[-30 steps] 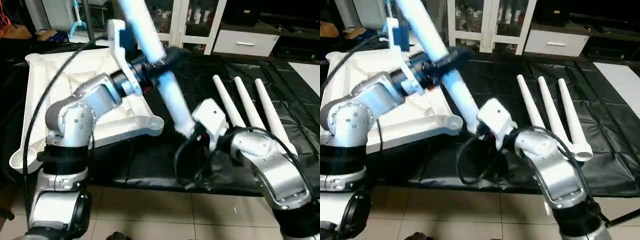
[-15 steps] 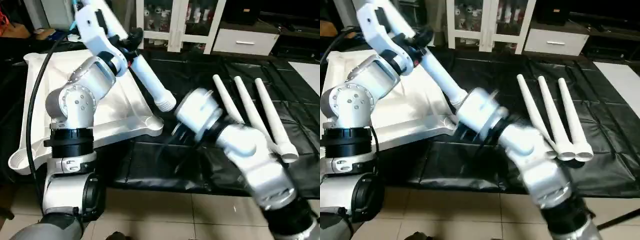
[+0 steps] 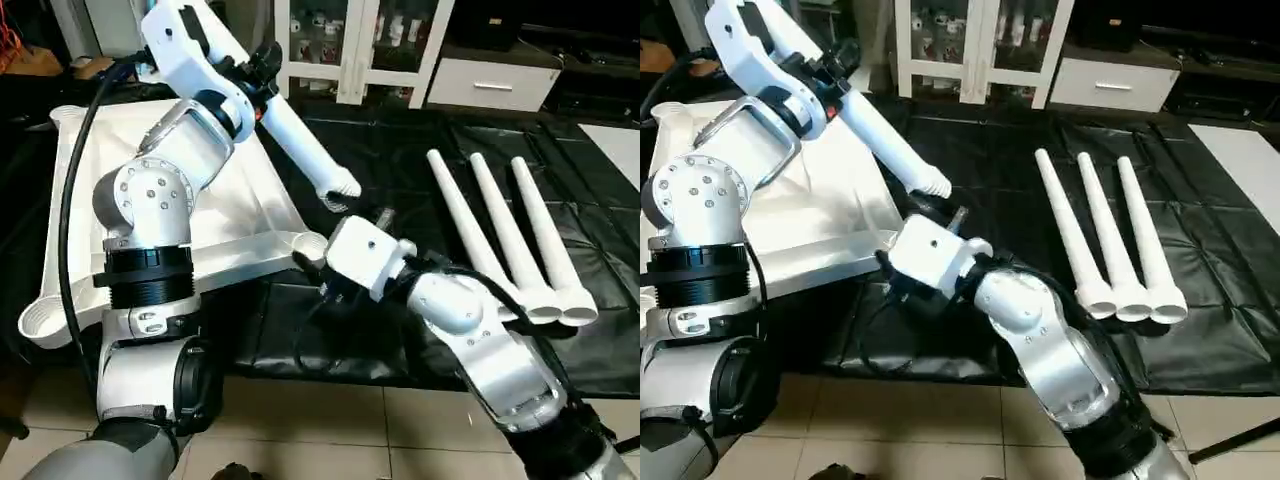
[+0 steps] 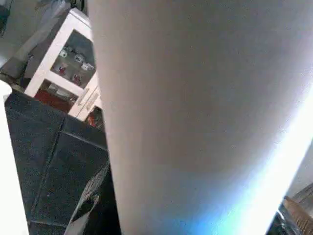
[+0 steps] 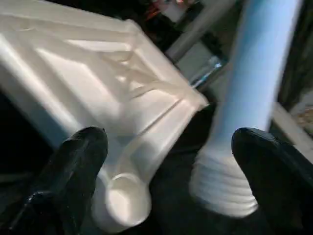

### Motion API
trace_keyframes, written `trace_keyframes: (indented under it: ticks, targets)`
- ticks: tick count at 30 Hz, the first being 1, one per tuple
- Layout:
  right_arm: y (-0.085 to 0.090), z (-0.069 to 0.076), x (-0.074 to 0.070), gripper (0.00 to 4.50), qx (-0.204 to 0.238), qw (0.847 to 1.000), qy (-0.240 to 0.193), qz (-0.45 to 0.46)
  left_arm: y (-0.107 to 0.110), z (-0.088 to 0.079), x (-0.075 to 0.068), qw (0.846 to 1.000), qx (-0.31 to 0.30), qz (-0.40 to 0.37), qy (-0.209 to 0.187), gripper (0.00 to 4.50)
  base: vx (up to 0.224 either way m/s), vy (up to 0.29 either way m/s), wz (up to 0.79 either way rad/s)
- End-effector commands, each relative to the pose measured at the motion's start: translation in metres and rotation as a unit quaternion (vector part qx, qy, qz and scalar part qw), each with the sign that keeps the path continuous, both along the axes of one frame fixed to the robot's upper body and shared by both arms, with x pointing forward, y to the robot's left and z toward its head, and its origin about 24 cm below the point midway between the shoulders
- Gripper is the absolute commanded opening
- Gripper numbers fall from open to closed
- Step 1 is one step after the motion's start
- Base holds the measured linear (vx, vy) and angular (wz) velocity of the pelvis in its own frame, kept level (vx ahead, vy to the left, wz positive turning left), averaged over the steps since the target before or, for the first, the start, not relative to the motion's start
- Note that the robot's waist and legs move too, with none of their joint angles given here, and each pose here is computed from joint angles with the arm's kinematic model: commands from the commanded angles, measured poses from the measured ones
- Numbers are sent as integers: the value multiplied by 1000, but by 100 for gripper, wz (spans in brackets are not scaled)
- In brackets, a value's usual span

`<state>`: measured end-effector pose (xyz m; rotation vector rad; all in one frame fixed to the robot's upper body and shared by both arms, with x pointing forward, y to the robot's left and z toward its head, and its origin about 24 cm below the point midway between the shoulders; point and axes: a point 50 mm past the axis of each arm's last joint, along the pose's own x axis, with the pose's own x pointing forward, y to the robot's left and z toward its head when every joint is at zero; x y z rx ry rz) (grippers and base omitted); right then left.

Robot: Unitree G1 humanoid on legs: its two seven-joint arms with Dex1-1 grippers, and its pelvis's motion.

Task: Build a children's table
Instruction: Pick table leg

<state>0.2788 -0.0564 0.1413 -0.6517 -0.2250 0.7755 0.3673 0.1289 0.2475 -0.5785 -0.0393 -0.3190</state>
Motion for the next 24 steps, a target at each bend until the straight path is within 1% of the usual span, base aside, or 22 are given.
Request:
trace_keyframes:
  ticks: [1,4,6,7,8,9,10,11,12,14,17,19,20,21,24]
  targets:
    - [-5,5,7,450,0,1000,-18,-25,-6,9,-4,1000,0,-14,-13,172,0,0,0]
    - [-6,12,17,450,5,999,-25,-43,-12,9,-7,999,11,-31,-17,172,0,0,0]
    - [-6,11,21,450,-1,999,-22,-48,-16,10,-9,999,15,-41,-20,172,0,0,0]
    - [-7,8,26,450,-16,998,-15,-59,-22,10,-13,998,27,-59,-28,172,0,0,0]
    - [-7,8,26,450,-16,998,-15,-59,-22,10,-13,998,27,-59,-28,172,0,0,0]
    - [-9,4,31,450,-36,997,-6,-70,-27,11,-16,996,28,-76,-32,172,0,0,0]
    - [-9,4,31,450,-36,997,-6,-70,-27,11,-16,996,28,-76,-32,172,0,0,0]
    - [-11,0,37,450,-45,995,4,-84,-32,13,-21,994,34,-99,-42,172,0,0,0]
    - [-11,0,37,450,-45,995,4,-84,-32,13,-21,994,34,-99,-42,171,0,0,0]
    - [-13,-2,42,450,-45,994,12,-96,-38,15,-26,991,42,-119,-51,171,0,0,0]
    - [-14,-3,44,450,-39,994,23,-99,-41,16,-29,989,46,-132,-56,170,0,0,0]
    - [-14,-3,44,420,-32,994,28,-98,-40,16,-29,989,47,-132,-56,170,0,0,0]
    - [-14,-3,44,420,-20,994,35,-97,-40,17,-29,989,48,-130,-56,170,0,0,0]
    - [-15,-2,44,410,-16,994,37,-98,-40,17,-29,989,49,-131,-57,170,0,0,0]
    - [-16,-4,43,380,-16,994,41,-98,-39,17,-29,988,50,-131,-57,170,0,0,0]
